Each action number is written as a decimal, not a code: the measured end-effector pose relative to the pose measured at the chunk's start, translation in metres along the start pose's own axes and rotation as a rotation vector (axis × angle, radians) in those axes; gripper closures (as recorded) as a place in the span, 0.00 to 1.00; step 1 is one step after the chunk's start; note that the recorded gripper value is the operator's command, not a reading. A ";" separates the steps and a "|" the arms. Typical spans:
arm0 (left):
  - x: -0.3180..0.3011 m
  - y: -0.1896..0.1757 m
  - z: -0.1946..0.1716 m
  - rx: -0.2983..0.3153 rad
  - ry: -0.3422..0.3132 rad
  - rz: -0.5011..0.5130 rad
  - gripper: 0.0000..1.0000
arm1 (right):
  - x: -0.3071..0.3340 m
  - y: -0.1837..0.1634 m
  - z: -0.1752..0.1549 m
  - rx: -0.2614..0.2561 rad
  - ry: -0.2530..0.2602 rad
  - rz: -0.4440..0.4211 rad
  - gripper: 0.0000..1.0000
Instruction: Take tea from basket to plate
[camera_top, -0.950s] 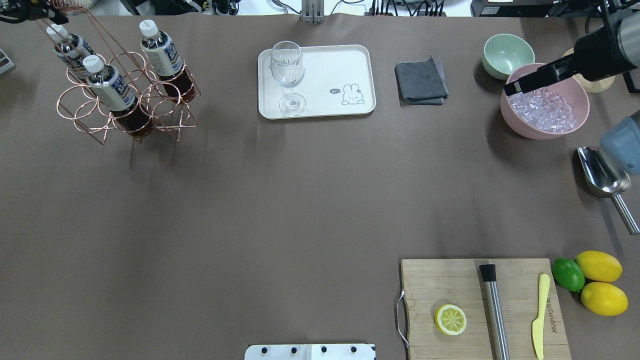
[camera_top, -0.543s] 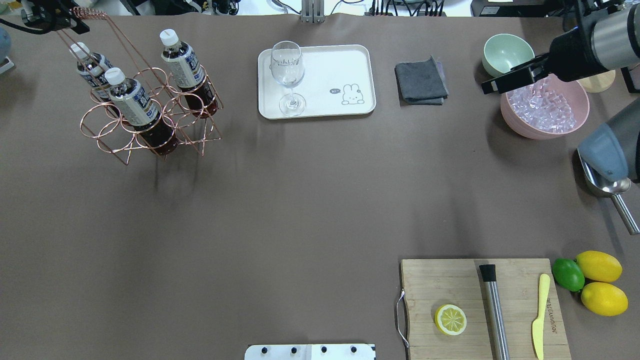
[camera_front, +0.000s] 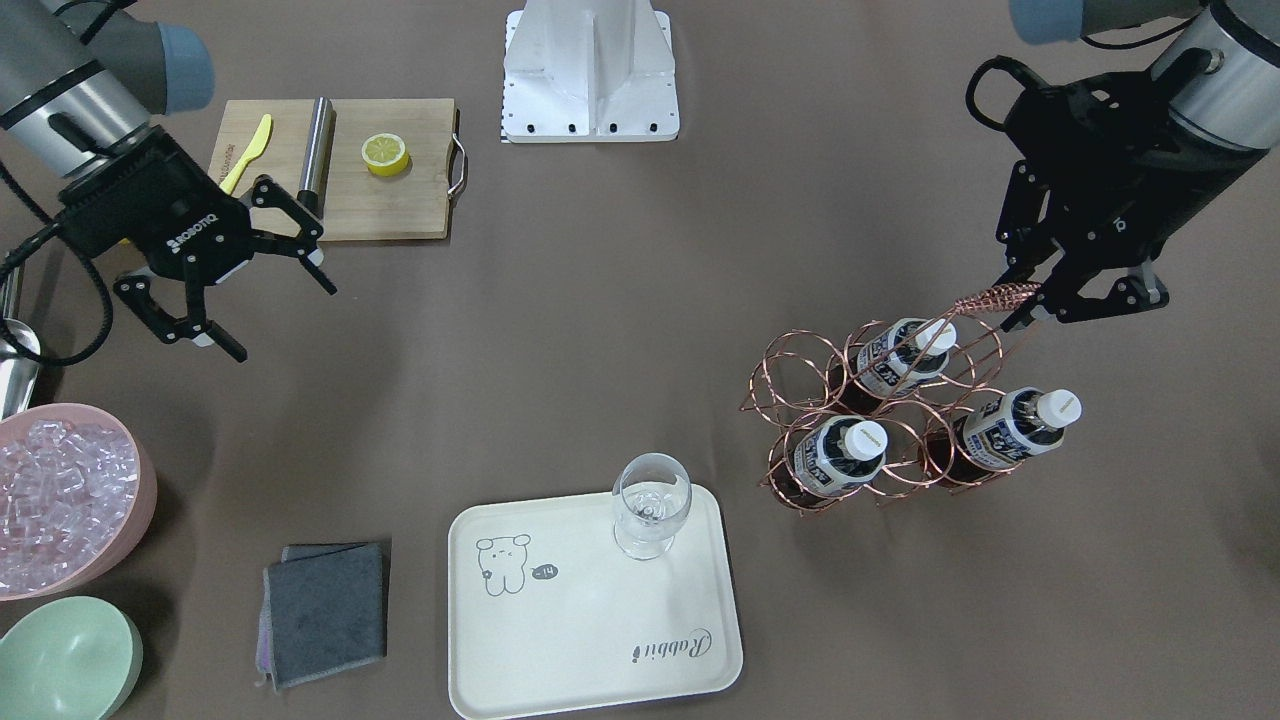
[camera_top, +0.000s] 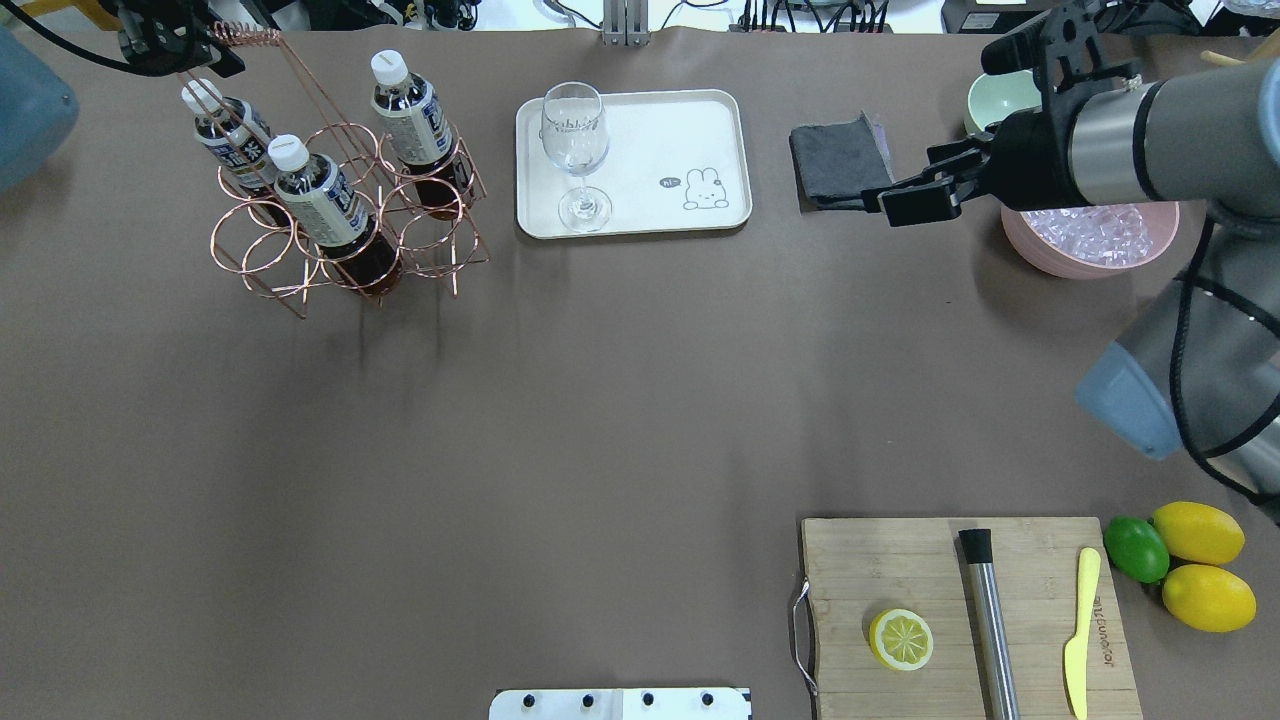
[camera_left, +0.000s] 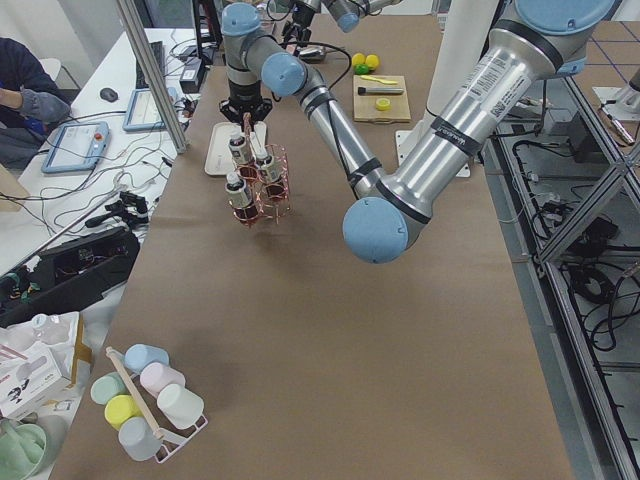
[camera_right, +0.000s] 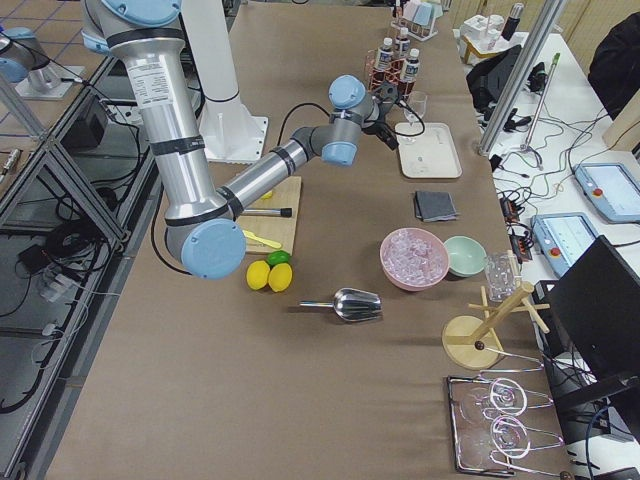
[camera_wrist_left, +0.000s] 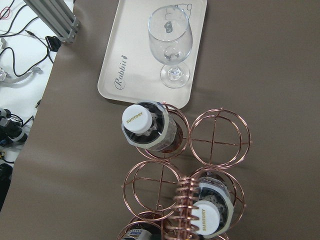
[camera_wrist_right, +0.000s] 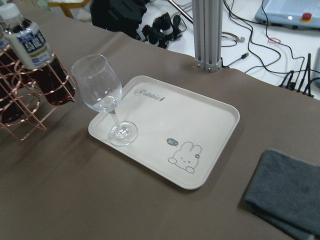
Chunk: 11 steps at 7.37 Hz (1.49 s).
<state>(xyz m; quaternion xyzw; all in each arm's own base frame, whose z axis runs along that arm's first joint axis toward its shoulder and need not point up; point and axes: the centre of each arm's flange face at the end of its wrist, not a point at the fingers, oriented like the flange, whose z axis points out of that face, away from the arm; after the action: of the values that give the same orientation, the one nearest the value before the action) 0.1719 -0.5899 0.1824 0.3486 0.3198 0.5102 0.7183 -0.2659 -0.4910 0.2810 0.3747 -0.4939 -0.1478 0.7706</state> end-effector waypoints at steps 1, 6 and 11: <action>0.011 -0.011 0.000 0.007 -0.005 -0.008 1.00 | -0.025 0.005 0.009 0.069 -0.011 -0.003 0.00; 0.076 -0.098 0.023 0.011 -0.015 -0.050 1.00 | -0.077 -0.001 -0.001 0.296 -0.120 -0.003 0.00; 0.162 -0.170 0.050 0.026 0.018 -0.114 1.00 | -0.086 0.017 -0.040 0.378 -0.206 0.035 0.00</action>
<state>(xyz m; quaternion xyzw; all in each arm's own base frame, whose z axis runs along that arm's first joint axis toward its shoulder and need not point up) 0.3437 -0.4839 0.0528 0.3348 0.3521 0.4673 0.7386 -0.2740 -0.4112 0.2281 0.4867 -0.5954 -0.0768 0.6345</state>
